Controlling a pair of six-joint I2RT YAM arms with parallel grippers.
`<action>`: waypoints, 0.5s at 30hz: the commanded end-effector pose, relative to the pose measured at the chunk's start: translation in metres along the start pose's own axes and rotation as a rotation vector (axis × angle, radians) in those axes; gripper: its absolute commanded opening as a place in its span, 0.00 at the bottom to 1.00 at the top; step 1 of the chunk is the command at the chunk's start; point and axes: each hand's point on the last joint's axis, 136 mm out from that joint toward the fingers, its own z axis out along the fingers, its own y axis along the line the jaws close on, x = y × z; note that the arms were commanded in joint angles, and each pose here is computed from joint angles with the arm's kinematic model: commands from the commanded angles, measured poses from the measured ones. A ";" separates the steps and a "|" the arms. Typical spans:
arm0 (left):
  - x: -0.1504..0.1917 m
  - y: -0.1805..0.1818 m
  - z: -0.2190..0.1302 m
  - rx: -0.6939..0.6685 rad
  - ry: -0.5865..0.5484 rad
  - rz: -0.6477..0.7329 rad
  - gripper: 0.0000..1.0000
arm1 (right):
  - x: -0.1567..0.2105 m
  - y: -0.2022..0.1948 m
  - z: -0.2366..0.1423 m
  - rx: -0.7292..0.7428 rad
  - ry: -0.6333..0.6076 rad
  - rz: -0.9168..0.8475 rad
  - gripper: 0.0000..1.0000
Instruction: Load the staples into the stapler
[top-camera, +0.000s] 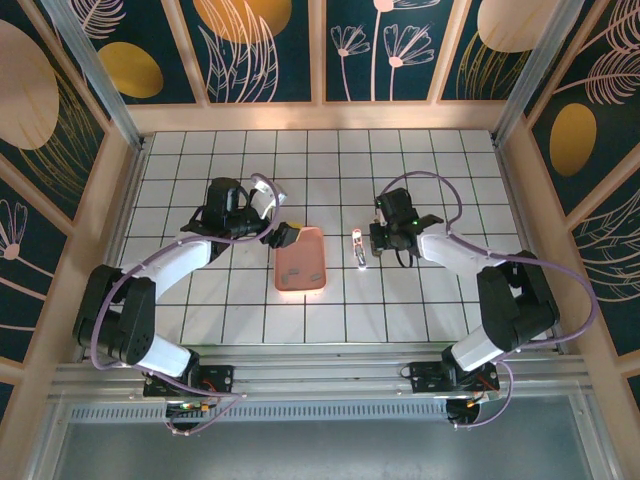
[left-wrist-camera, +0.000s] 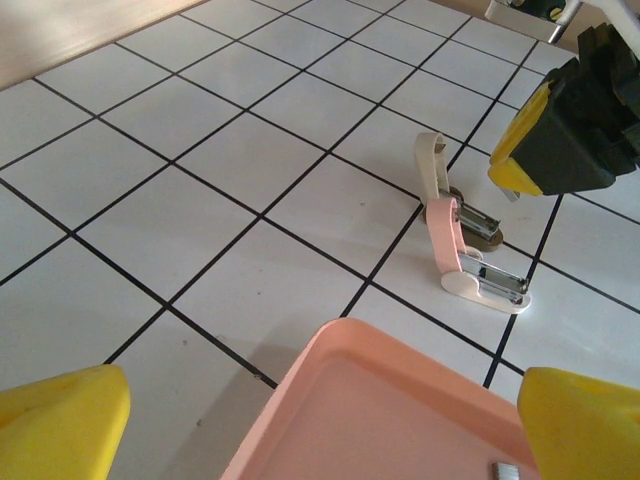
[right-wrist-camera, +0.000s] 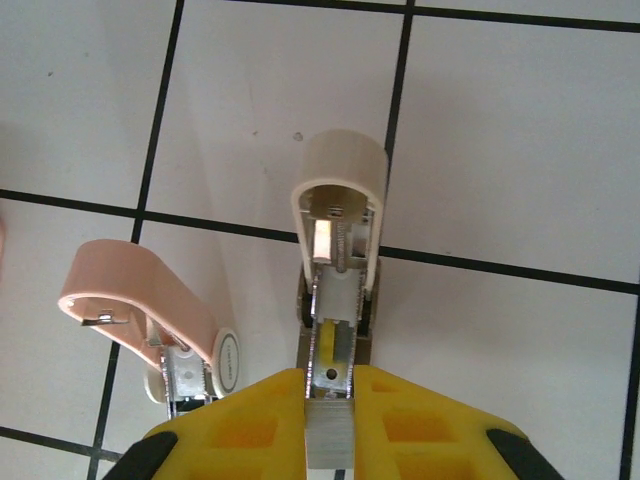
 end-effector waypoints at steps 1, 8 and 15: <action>-0.015 0.002 0.003 0.002 -0.035 0.050 0.99 | 0.004 0.008 0.007 -0.026 0.006 0.007 0.15; -0.011 0.000 0.003 0.013 -0.029 0.045 0.99 | 0.014 0.007 0.018 -0.013 0.055 0.017 0.15; -0.012 0.000 0.003 0.013 -0.031 0.047 0.99 | 0.015 0.004 0.020 0.001 0.054 0.029 0.15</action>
